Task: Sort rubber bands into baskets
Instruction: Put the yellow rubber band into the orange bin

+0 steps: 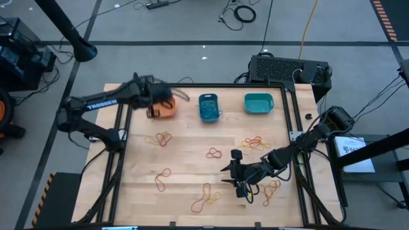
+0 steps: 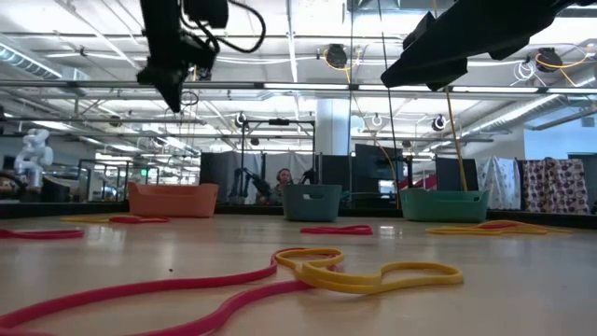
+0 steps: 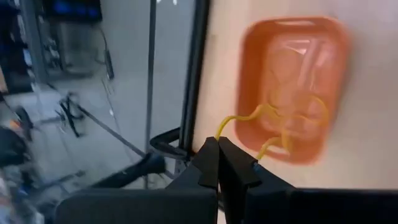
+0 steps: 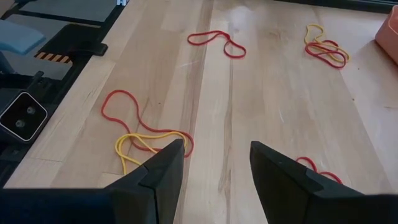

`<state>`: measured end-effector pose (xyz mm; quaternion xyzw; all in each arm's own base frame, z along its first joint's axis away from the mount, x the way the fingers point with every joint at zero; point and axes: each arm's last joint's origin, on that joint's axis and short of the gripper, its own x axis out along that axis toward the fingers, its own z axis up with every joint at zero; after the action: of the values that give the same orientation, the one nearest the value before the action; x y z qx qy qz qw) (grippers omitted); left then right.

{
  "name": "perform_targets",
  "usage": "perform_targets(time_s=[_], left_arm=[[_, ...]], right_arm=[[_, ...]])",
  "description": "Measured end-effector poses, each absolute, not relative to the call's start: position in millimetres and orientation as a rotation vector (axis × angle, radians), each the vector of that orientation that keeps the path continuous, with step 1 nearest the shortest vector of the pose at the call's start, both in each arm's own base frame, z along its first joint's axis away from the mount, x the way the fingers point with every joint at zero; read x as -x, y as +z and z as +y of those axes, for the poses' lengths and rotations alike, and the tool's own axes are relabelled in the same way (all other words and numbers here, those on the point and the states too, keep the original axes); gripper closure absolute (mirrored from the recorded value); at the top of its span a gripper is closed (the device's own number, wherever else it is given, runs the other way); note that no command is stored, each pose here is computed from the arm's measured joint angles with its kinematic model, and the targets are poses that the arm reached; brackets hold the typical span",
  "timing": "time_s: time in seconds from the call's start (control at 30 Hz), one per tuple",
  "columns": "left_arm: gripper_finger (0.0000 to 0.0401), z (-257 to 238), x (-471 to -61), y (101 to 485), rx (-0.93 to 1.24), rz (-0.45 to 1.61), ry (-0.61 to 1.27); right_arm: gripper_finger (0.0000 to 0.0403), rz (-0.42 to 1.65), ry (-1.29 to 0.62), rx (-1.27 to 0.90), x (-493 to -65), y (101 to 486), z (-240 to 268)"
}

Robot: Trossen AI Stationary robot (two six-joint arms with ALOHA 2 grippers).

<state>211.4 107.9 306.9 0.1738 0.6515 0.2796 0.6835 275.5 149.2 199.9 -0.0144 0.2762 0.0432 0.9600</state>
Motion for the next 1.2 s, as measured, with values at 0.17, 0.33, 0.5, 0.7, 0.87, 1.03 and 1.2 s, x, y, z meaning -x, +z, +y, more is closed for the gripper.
perform_targets(time_s=[0.17, 0.33, 0.5, 0.7, 0.87, 1.03, 1.2], left_arm=[[0.0400, 144, -206, 308, -0.211, 1.331, 0.659], [0.0400, 161, -205, 301, -0.069, 1.269, 0.584], [0.0400, 170, -209, 290, -0.041, 1.314, 0.579], [0.0399, 175, -215, 278, -0.038, 1.374, 0.577], [0.0399, 176, -215, 275, -0.004, 1.387, 0.608], [0.0380, 175, -213, 274, 0.002, 1.412, 0.617], [0.0331, 174, -210, 273, 0.022, 1.444, 0.676]], right_arm=[[0.0225, 0.561, 0.088, 0.033, -275, 200, 149], [0.0225, 0.565, 0.092, 0.050, -275, 199, 149], [0.0225, 0.565, 0.092, 0.050, -275, 199, 149], [0.0225, 0.566, 0.093, 0.051, -275, 199, 149], [0.0225, 0.565, 0.096, 0.061, -275, 199, 149], [0.0225, 0.566, 0.088, 0.035, -275, 199, 149], [0.0225, 0.568, 0.078, -0.001, -275, 199, 149]])
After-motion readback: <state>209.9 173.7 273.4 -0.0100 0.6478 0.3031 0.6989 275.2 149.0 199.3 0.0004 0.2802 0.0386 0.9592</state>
